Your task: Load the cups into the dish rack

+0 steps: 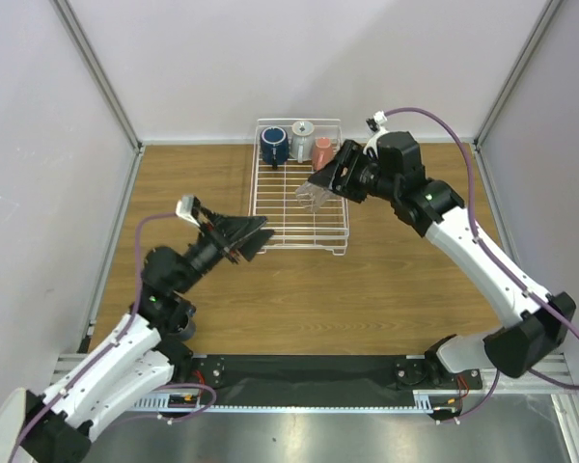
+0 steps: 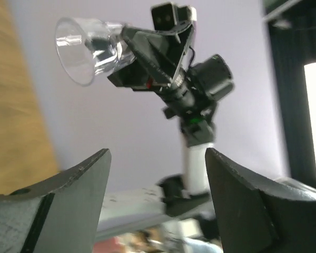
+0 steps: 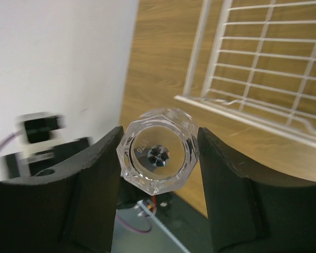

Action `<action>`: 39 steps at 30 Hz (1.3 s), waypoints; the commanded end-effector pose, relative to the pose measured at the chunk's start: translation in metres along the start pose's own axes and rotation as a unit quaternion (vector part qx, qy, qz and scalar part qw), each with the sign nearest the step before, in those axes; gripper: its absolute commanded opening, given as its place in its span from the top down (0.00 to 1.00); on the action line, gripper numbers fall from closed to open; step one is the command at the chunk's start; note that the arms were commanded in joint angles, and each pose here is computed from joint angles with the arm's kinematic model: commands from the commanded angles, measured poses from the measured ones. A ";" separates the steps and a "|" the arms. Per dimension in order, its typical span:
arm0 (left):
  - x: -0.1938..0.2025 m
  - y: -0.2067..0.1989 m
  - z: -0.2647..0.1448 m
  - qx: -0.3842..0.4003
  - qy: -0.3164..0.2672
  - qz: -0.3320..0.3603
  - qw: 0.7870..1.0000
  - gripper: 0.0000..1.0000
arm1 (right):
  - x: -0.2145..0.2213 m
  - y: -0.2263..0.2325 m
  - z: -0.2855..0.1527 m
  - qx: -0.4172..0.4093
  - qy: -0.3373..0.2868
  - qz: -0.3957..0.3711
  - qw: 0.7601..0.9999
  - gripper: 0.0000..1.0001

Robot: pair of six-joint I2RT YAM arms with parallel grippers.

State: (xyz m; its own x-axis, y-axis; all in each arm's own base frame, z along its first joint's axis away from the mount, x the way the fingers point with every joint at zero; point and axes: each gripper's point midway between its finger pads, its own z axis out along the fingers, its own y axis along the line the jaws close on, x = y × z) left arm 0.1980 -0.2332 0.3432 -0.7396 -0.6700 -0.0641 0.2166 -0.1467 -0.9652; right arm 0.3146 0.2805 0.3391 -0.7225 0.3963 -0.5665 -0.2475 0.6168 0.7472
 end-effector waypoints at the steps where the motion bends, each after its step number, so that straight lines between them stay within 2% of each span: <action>1: -0.005 0.020 -0.009 -0.124 0.051 0.141 0.981 0.21 | -0.032 -0.016 0.014 0.058 -0.059 -0.054 0.995 1.00; 2: -0.016 0.027 -0.011 -0.149 0.052 0.189 0.969 0.21 | -0.036 -0.023 0.018 0.073 -0.065 -0.066 0.993 1.00; 3: -0.017 0.046 -0.018 -0.204 0.069 0.185 0.959 0.21 | -0.039 -0.028 0.022 0.086 -0.068 -0.073 0.991 1.00; 4: -0.022 0.027 -0.013 -0.198 0.071 0.211 0.955 0.20 | -0.048 -0.037 0.026 0.112 -0.087 -0.079 0.987 1.00; 5: -0.024 0.035 -0.019 -0.223 0.091 0.248 0.938 0.20 | -0.051 -0.045 0.029 0.126 -0.092 -0.094 0.983 1.00; 7: -0.033 0.027 -0.013 -0.240 0.098 0.290 0.921 0.19 | -0.059 -0.058 0.036 0.157 -0.119 -0.110 0.974 1.00; 8: -0.039 0.027 -0.015 -0.249 0.106 0.325 0.906 0.19 | -0.071 -0.076 0.036 0.205 -0.150 -0.118 0.960 1.00; 10: -0.045 0.023 -0.016 -0.276 0.116 0.342 0.890 0.17 | -0.079 -0.090 0.039 0.242 -0.167 -0.144 0.945 1.00; 11: -0.050 0.022 -0.015 -0.277 0.123 0.370 0.878 0.16 | -0.082 -0.100 0.044 0.264 -0.172 -0.155 0.936 1.00; 18: -0.075 0.015 -0.016 -0.289 0.118 0.459 0.832 0.12 | -0.066 -0.121 0.084 0.313 -0.146 -0.273 0.898 1.00; 21: -0.084 0.014 -0.025 -0.300 0.110 0.496 0.807 0.10 | -0.065 -0.111 0.096 0.302 -0.146 -0.288 0.897 1.00; 25: -0.092 0.010 -0.040 -0.313 0.097 0.539 0.776 0.04 | -0.058 -0.118 0.122 0.295 -0.134 -0.298 0.898 1.00; 28: -0.099 0.007 -0.049 -0.331 0.092 0.572 0.745 0.01 | -0.054 -0.127 0.143 0.290 -0.136 -0.307 0.896 1.00; 32: -0.098 0.000 -0.050 -0.328 0.098 0.596 0.727 0.00 | -0.059 -0.136 0.162 0.298 -0.149 -0.315 0.889 1.00; 39: -0.112 -0.003 -0.059 -0.354 0.085 0.621 0.694 0.00 | -0.061 -0.151 0.184 0.287 -0.134 -0.280 0.906 1.00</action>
State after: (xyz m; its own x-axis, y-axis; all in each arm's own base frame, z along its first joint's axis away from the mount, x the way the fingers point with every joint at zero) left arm 0.2398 -0.1281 0.3226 -0.4023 0.0955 -0.9105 0.4542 0.8843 -0.1080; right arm 0.4918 0.2831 0.1593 -0.4641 -0.0913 -0.8811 -0.1210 0.9919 -0.0391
